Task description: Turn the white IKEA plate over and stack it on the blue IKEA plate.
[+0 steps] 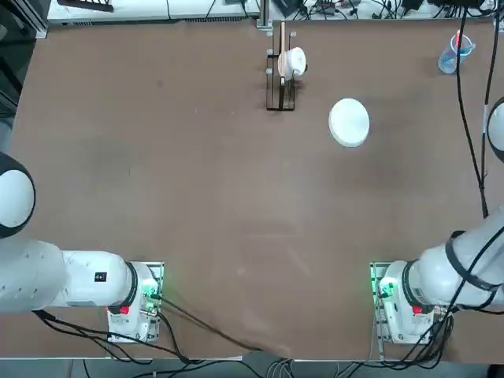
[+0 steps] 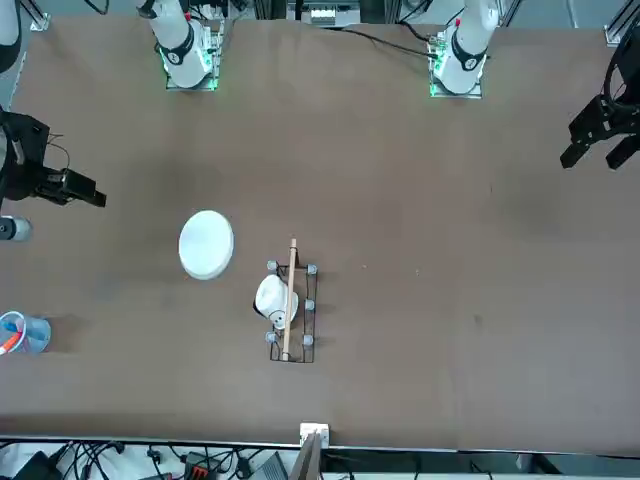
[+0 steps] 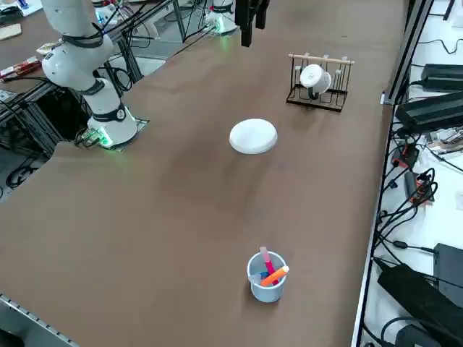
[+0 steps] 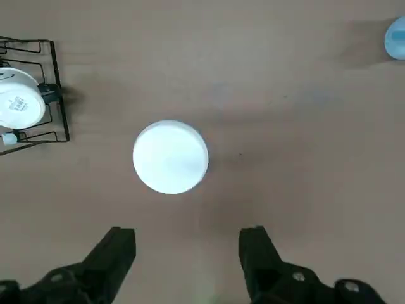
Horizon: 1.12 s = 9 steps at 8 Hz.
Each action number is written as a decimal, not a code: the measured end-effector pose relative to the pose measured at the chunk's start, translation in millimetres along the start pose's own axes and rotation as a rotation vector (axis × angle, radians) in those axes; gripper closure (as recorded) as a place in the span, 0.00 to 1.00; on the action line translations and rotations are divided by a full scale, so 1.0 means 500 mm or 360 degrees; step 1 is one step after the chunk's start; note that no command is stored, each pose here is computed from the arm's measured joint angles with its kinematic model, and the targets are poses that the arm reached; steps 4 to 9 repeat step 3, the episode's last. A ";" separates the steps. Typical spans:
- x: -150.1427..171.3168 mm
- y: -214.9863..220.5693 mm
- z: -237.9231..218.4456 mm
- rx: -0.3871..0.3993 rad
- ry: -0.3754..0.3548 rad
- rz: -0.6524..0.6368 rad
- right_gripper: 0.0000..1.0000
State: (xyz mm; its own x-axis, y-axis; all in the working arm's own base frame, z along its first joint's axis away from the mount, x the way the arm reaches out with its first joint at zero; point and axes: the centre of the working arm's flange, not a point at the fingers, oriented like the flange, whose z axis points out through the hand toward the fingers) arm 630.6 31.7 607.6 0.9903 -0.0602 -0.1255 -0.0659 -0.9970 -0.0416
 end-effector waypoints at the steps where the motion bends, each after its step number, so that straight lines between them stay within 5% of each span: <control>1: 0.000 0.000 -0.002 0.0000 0.0002 -0.0001 0.00; 9: 0.000 0.000 -0.001 -0.0001 0.0000 -0.0004 0.00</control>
